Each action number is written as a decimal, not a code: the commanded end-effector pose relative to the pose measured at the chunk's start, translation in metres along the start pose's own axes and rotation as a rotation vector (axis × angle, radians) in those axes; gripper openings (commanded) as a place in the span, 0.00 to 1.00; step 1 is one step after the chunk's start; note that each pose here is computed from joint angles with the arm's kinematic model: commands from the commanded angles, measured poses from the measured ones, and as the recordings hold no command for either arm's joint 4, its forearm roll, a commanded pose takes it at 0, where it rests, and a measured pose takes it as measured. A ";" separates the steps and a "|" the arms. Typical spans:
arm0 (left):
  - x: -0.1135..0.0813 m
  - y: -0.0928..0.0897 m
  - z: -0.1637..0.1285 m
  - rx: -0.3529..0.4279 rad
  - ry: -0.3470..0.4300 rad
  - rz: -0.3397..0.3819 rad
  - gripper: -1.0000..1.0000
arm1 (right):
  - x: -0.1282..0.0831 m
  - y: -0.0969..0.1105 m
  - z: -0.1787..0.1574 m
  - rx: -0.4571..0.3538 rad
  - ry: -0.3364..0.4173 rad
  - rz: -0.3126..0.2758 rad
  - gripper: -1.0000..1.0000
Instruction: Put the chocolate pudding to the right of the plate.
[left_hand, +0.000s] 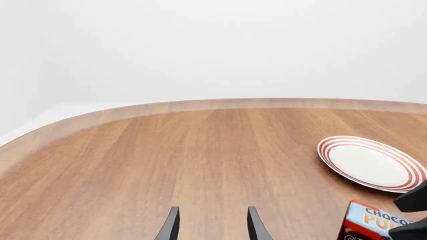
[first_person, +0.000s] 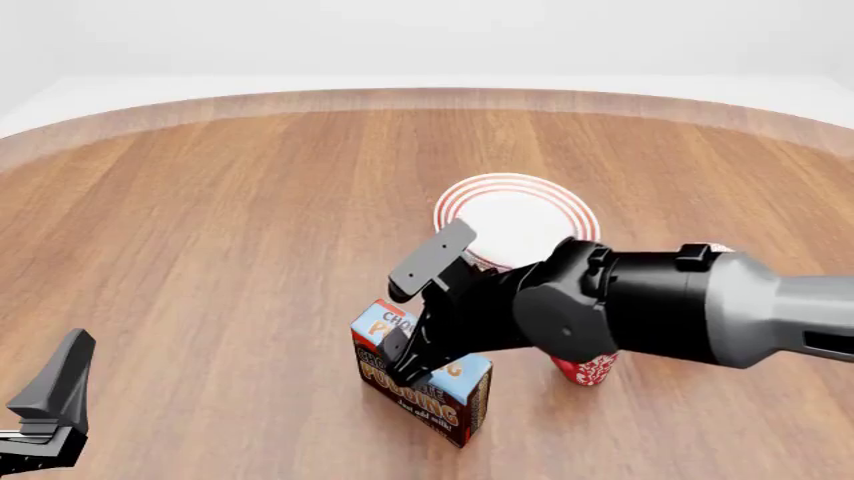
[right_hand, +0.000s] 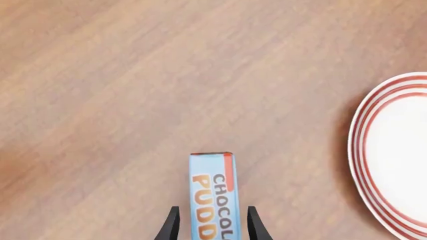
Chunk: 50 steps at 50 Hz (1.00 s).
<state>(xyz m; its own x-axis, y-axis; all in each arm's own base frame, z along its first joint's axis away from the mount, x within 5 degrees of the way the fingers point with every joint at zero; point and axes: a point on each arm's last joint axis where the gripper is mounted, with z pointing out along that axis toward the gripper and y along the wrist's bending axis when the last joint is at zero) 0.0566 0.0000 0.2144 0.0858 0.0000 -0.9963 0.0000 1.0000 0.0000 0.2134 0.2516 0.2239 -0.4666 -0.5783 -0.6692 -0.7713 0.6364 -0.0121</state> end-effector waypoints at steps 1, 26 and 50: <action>0.000 0.000 0.000 0.000 0.000 0.000 1.00 | 0.003 0.001 0.005 -0.001 0.004 0.008 1.00; 0.000 0.000 0.000 0.000 0.000 0.000 1.00 | 0.011 0.003 0.013 -0.005 0.010 0.026 1.00; 0.000 0.000 0.000 0.000 0.000 0.000 1.00 | 0.021 0.001 0.010 -0.002 0.022 0.040 1.00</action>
<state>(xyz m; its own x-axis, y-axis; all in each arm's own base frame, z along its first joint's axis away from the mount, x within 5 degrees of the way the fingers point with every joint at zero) 0.0566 0.0000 0.2144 0.0858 0.0000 -0.9963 0.0000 1.0000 0.0000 0.2082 0.2488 0.2036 -0.4999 -0.5655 -0.6560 -0.7566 0.6537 0.0130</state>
